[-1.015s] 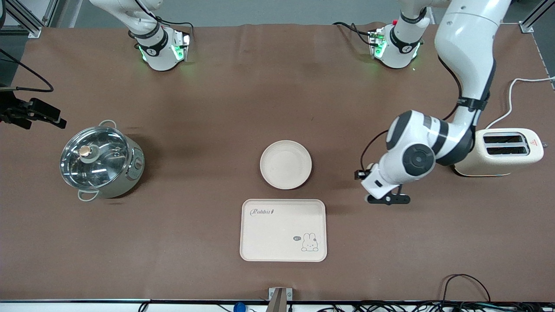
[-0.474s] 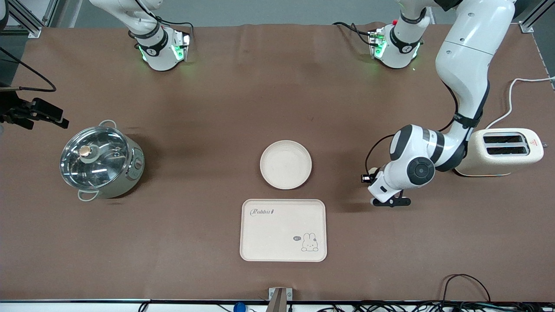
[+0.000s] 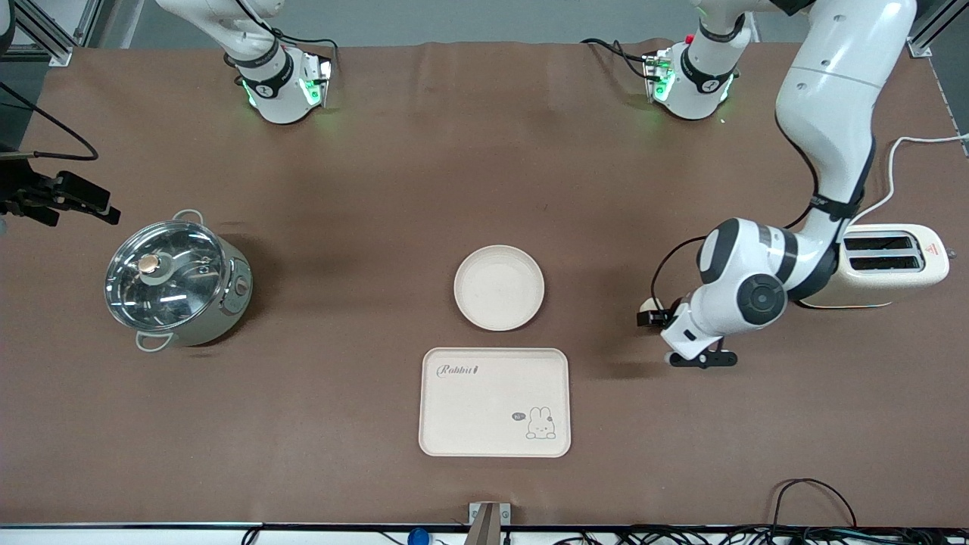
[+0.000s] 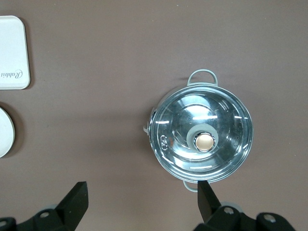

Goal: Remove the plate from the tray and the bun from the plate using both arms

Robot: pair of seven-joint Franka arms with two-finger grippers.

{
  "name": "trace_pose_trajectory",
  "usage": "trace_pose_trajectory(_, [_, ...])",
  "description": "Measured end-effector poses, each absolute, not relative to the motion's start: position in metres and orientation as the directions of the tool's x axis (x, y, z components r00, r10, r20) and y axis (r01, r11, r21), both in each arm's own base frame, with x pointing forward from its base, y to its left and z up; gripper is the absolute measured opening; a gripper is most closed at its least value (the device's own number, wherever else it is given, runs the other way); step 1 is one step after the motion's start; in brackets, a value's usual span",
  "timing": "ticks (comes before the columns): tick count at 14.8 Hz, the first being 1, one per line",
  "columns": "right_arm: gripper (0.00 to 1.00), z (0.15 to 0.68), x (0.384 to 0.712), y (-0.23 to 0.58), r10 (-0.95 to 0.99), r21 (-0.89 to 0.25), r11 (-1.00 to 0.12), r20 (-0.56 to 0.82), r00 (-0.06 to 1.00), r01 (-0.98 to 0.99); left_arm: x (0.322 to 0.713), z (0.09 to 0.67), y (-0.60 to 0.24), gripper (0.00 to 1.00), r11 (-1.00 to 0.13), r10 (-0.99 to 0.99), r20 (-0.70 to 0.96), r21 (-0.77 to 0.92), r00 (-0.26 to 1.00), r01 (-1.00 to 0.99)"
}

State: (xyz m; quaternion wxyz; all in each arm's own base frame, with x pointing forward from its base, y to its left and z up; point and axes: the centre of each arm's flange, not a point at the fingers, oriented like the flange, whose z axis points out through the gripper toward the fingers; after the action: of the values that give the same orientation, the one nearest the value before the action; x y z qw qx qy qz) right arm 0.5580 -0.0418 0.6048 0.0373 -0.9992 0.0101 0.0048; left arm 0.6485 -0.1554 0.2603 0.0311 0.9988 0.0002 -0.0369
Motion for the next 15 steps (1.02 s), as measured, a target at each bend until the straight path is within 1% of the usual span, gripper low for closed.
trace_pose_trajectory(1, [1.0,0.605,0.558,-0.042,-0.02,-0.074,-0.997,-0.011,1.0,-0.02,0.653,0.299,-0.153,1.0,-0.998,-0.003,-0.04,0.056,0.999,-0.001])
trace_pose_trajectory(3, [1.0,0.604,0.558,-0.042,-0.019,-0.074,-0.997,-0.011,1.0,-0.02,0.648,0.392,-0.148,1.0,-1.0,-0.002,-0.027,0.021,1.0,-0.001])
trace_pose_trajectory(6, [1.0,0.604,0.558,-0.041,-0.019,-0.074,-0.997,-0.012,1.0,-0.02,0.617,0.521,-0.137,1.0,-1.0,0.012,-0.029,-0.028,1.0,0.012])
trace_pose_trajectory(8, [1.0,0.604,0.558,-0.041,-0.019,-0.074,-0.997,-0.012,1.0,-0.02,0.594,0.583,-0.129,1.0,-0.999,0.024,-0.004,-0.044,1.0,0.024])
trace_pose_trajectory(11, [1.0,0.604,0.558,-0.041,-0.019,-0.074,-0.997,-0.012,1.0,-0.02,0.569,0.638,-0.102,1.0,-0.998,0.005,0.041,-0.058,0.999,0.008])
trace_pose_trajectory(13, [1.0,0.604,0.558,-0.041,-0.019,-0.074,-0.997,-0.012,1.0,-0.02,0.559,0.647,-0.086,1.0,-0.997,-0.021,0.013,-0.069,1.0,-0.02])
trace_pose_trajectory(15, [1.0,0.604,0.558,-0.041,-0.019,-0.074,-0.997,-0.012,1.0,-0.02,0.559,0.647,-0.071,1.0,-0.998,-0.021,-0.003,-0.056,1.0,-0.021])
